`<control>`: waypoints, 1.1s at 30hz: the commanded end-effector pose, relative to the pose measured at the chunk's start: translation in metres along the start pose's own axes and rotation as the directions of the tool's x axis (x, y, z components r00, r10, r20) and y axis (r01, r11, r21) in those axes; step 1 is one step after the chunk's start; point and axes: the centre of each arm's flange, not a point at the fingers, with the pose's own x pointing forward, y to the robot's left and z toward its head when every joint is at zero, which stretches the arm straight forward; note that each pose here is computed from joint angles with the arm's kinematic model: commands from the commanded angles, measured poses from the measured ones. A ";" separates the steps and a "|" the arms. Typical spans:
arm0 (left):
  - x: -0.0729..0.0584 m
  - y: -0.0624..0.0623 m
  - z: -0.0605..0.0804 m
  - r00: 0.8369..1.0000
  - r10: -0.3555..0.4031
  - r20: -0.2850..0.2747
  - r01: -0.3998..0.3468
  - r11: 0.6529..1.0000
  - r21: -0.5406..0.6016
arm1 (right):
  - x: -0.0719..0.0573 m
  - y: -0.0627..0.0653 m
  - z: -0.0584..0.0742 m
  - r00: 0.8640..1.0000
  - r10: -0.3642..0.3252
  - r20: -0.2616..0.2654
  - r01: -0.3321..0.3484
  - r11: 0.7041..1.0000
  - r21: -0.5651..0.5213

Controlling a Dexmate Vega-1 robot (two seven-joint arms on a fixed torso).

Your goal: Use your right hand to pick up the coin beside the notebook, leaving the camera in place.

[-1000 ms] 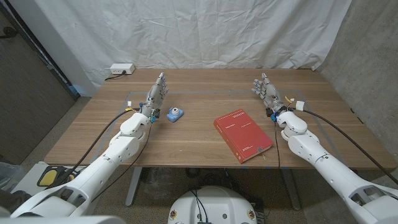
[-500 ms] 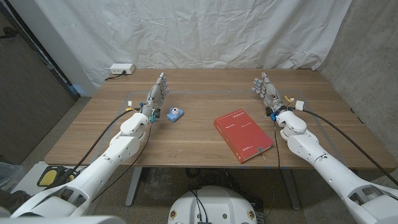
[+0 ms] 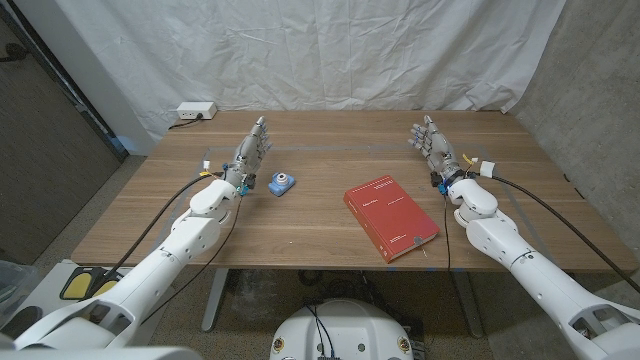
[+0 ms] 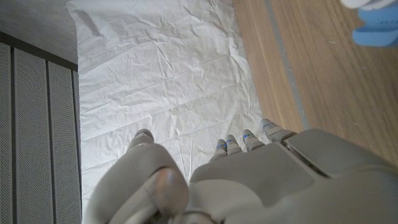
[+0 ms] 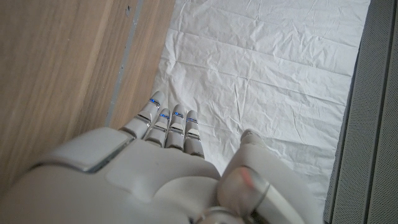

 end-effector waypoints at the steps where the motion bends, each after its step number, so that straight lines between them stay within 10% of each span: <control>1: -0.005 0.002 0.017 1.000 0.019 0.022 -0.020 0.999 0.041 | -0.014 -0.006 0.011 1.000 0.000 0.031 0.000 1.000 -0.014; 33: -0.004 -0.002 0.031 0.999 0.010 0.039 -0.013 0.998 0.068 | -0.063 -0.020 0.025 0.996 0.016 0.089 -0.014 1.000 -0.021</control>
